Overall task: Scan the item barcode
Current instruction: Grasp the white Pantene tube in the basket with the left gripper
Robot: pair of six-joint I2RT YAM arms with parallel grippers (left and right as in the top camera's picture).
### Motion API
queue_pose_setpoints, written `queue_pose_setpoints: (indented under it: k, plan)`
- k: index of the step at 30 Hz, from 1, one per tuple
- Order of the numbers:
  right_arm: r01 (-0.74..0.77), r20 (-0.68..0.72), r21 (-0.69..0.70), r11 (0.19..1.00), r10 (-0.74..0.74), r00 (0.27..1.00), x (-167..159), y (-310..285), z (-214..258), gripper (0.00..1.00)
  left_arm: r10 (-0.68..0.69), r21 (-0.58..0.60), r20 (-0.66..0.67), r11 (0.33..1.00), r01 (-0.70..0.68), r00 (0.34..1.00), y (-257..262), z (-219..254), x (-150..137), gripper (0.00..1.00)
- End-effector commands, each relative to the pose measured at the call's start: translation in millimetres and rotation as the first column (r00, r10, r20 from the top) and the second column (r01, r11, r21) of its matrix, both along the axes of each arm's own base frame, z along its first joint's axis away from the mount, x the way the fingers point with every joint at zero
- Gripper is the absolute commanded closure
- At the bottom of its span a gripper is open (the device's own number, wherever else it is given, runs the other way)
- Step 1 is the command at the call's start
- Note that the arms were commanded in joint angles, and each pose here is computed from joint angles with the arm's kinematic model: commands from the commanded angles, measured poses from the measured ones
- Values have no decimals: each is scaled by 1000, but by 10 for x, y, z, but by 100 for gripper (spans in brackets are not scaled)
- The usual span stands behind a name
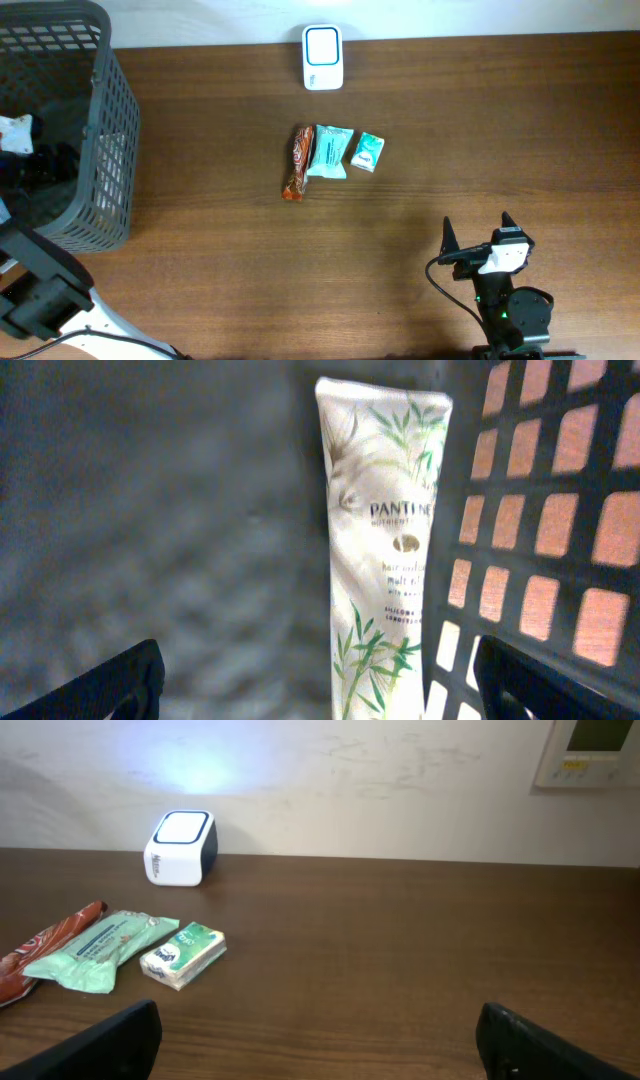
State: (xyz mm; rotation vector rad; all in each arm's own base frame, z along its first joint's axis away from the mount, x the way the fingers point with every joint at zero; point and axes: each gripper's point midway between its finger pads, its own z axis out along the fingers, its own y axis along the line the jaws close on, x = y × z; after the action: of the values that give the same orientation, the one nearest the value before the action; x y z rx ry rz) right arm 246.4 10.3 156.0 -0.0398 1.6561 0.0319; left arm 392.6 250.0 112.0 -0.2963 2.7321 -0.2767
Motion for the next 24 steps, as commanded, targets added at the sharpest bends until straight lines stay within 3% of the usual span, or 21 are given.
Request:
queue_pose_setpoints:
  k: [1,3,6,9,13,18,20,21,23,24]
  plan:
    - [-1,-4,-7,1000,1,1000,-1,4,-28,1,-94,-17,-3,995,94,996,-214,-156,13,8]
    - [-1,-4,-7,1000,1,1000,-1,3,-28,1,-145,-15,-4,989,144,989,-383,-205,97,11]
    - [-1,-4,-7,1000,1,1000,-1,3,-28,1,-185,9,0,983,185,983,-514,-215,218,22]
    - [-1,-4,-7,1000,1,1000,-1,3,-28,1,-176,95,-110,978,186,978,-425,-368,117,37]
    - [-1,-4,-7,1000,1,1000,-1,3,-28,1,-180,46,-167,981,190,969,-529,-617,-66,39]
    - [-1,-4,-7,1000,1,1000,-1,3,-28,1,-145,68,-177,985,159,973,-421,-675,-111,97]
    - [-1,-4,-7,1000,1,1000,-1,3,-28,1,-118,76,-165,988,132,979,-381,-642,-74,100]
    - [-1,-4,-7,1000,1,1000,-1,3,-28,1,-39,88,-131,995,51,991,-284,-513,32,100]
    - [-1,-4,-7,1000,1,1000,-1,4,-28,2,107,104,-41,989,-103,993,-105,-129,273,100]
    - [-1,-4,-7,1000,1,1000,-1,3,-28,1,186,94,68,977,-192,980,-7,358,493,100]
